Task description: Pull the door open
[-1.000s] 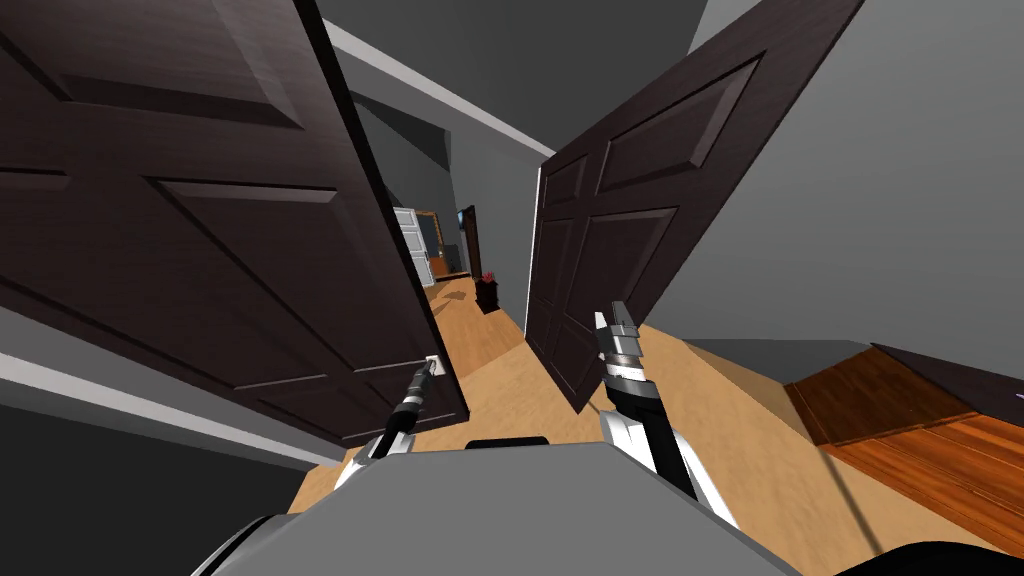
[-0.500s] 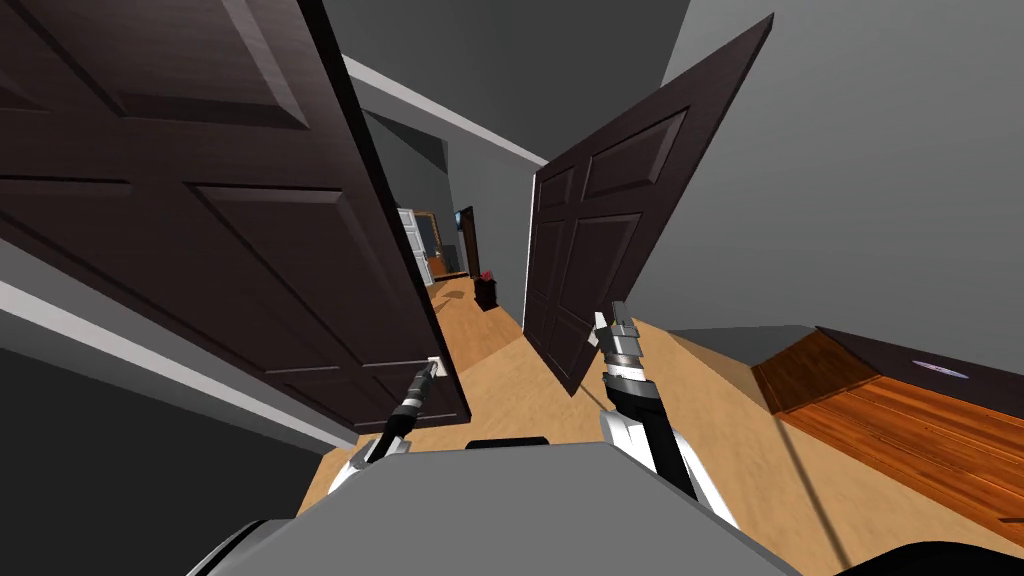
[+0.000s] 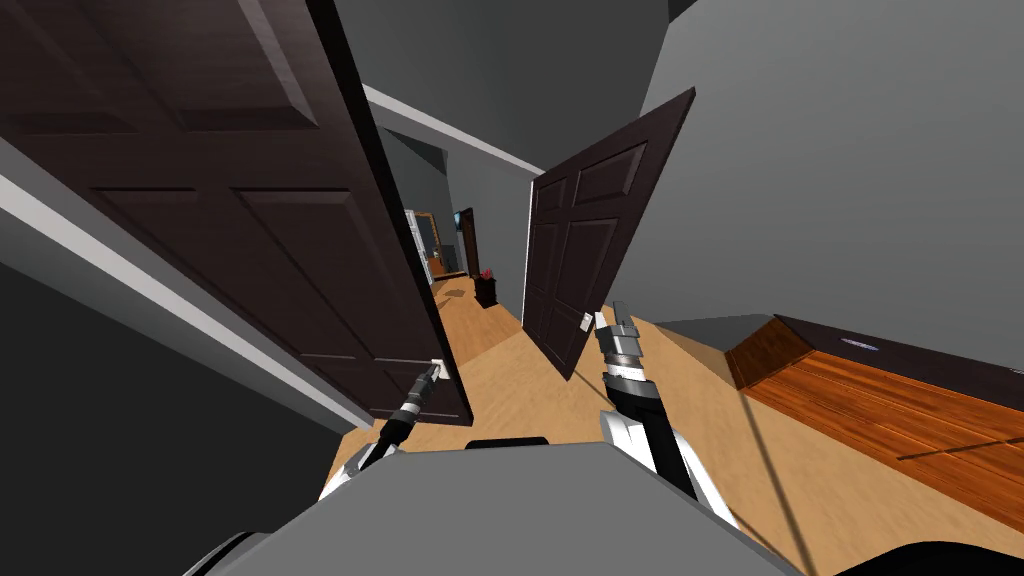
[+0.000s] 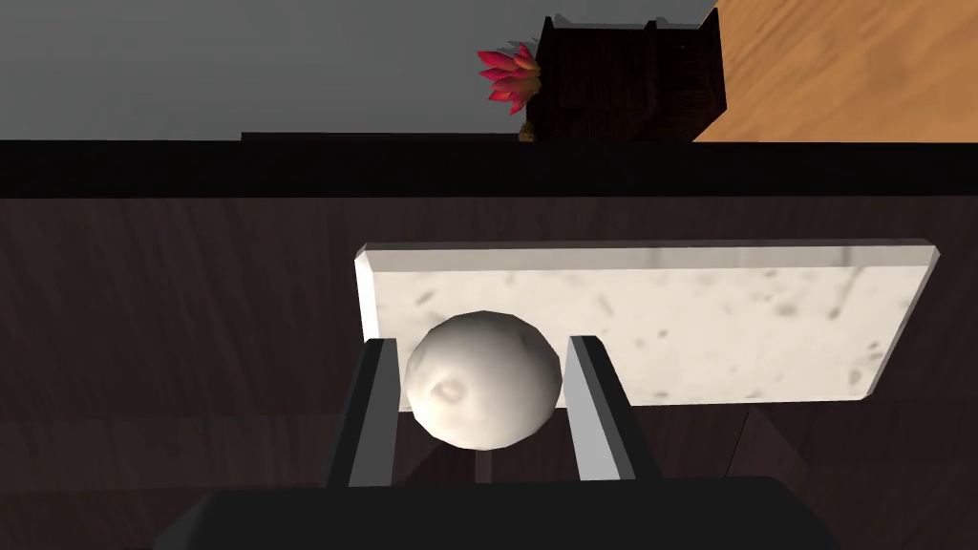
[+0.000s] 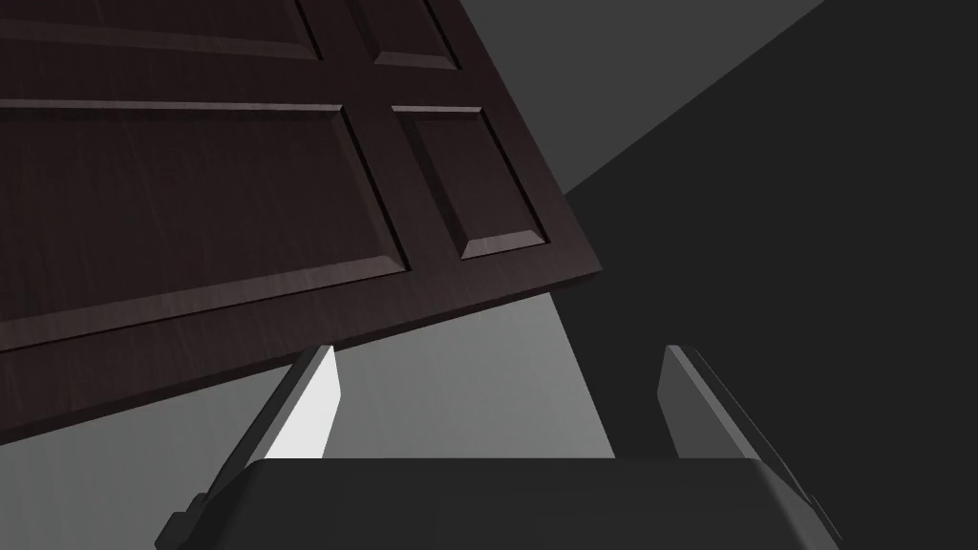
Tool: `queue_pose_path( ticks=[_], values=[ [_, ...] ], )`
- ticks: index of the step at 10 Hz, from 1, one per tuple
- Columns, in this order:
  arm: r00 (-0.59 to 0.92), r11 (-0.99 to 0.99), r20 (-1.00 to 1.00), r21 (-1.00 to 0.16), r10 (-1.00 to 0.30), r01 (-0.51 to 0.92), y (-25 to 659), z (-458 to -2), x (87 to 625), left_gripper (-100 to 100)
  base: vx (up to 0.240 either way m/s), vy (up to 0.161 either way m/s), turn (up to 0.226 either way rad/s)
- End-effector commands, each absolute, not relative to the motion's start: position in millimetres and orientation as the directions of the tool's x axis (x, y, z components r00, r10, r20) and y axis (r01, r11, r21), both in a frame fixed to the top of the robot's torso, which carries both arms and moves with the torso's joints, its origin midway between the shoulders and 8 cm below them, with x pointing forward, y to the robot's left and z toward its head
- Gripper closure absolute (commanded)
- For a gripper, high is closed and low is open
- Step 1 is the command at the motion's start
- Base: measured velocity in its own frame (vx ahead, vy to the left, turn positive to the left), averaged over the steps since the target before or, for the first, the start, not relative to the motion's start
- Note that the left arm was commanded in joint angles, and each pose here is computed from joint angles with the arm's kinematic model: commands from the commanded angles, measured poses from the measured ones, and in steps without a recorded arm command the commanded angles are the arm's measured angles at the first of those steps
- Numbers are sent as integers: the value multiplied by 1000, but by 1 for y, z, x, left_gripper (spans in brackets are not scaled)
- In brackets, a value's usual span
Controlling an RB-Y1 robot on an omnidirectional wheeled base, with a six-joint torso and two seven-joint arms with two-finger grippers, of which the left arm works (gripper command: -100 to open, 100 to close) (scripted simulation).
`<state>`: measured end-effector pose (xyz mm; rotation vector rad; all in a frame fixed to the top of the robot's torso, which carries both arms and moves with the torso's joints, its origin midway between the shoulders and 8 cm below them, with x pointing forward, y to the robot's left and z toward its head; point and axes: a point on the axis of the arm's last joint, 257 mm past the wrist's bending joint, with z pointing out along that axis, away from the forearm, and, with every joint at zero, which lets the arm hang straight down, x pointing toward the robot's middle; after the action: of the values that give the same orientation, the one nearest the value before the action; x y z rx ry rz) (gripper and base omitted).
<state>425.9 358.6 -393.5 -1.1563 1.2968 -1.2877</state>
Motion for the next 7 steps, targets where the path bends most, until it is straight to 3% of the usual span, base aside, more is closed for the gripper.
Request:
queue_pose_path(
  ticks=[1, 7],
  values=[
    [-112, 2, -2, -1000, -994, -5, 359, -393, 426, 100, -99, 29, -4],
    [-187, 3, -2, -1000, -982, -1, 369, -393, 386, 100, -166, 65, -126]
  ],
)
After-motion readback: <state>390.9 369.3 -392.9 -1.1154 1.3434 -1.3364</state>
